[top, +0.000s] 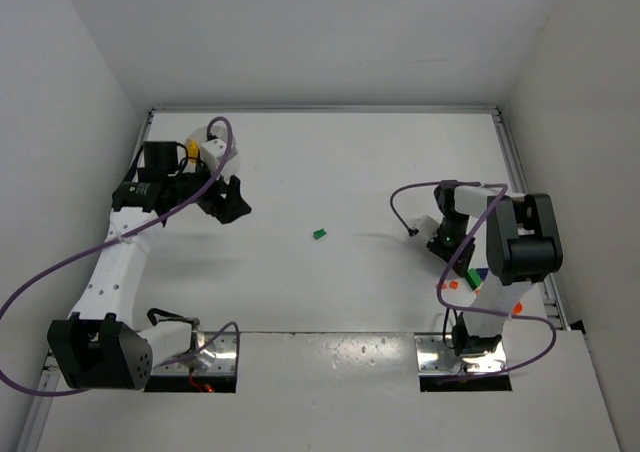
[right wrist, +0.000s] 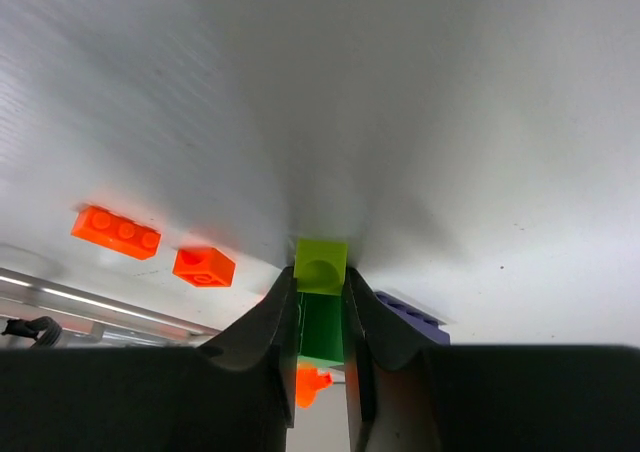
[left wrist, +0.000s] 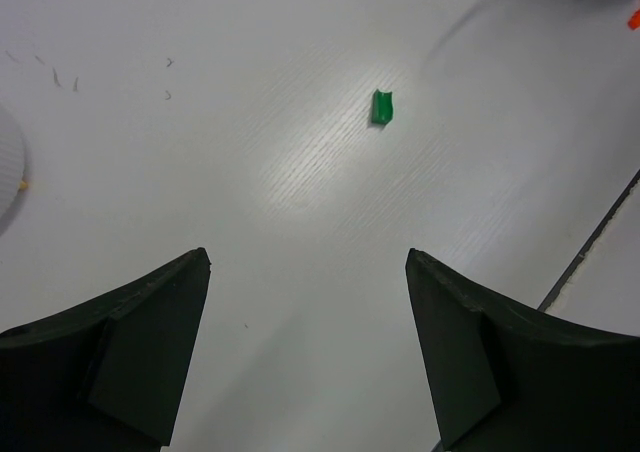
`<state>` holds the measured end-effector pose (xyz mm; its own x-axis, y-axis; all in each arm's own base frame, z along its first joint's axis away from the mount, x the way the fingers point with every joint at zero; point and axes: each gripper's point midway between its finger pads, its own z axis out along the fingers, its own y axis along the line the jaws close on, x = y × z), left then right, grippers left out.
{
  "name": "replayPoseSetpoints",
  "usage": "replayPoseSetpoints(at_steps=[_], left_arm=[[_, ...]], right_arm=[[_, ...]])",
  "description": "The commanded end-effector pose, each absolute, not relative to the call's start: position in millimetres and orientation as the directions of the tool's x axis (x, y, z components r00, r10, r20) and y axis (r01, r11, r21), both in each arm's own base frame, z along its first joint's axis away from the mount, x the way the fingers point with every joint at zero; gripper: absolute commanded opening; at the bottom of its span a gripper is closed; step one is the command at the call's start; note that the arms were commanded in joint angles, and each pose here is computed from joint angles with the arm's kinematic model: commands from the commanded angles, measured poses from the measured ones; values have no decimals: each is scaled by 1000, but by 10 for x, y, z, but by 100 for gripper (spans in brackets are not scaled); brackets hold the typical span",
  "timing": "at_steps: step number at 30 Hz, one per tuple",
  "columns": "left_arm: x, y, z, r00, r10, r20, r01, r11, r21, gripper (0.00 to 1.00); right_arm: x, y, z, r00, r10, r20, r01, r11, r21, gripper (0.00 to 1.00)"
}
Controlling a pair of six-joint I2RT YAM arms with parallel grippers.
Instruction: Sort the legos into containers by color
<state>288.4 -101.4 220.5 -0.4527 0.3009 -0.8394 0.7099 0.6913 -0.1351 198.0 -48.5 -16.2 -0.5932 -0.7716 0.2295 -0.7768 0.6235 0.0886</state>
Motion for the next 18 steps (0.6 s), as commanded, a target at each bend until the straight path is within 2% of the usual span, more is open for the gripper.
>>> replayPoseSetpoints(at_steps=[1,5,9,18], left_arm=[[2908,-1030,2304,-397,297,-868,731,675,-103,85],[2905,-1030,2307,-388,297,-873,732,675,-95,85],[2901,-1017,2266,-398,300,-867,726,680,-98,85],[2879,-1017,2255,-398,300,-867,726,680,-98,85]], right_arm=[[2220,-334,-196,-630,-764,137,-761,643,87,15],[2275,-234,-170,-641,-759,115,-750,651,119,13],[2294,-177,-184,-642,-759,110,-746,651,138,28],[2298,-64,-215,-651,-750,113,-733,661,161,34]])
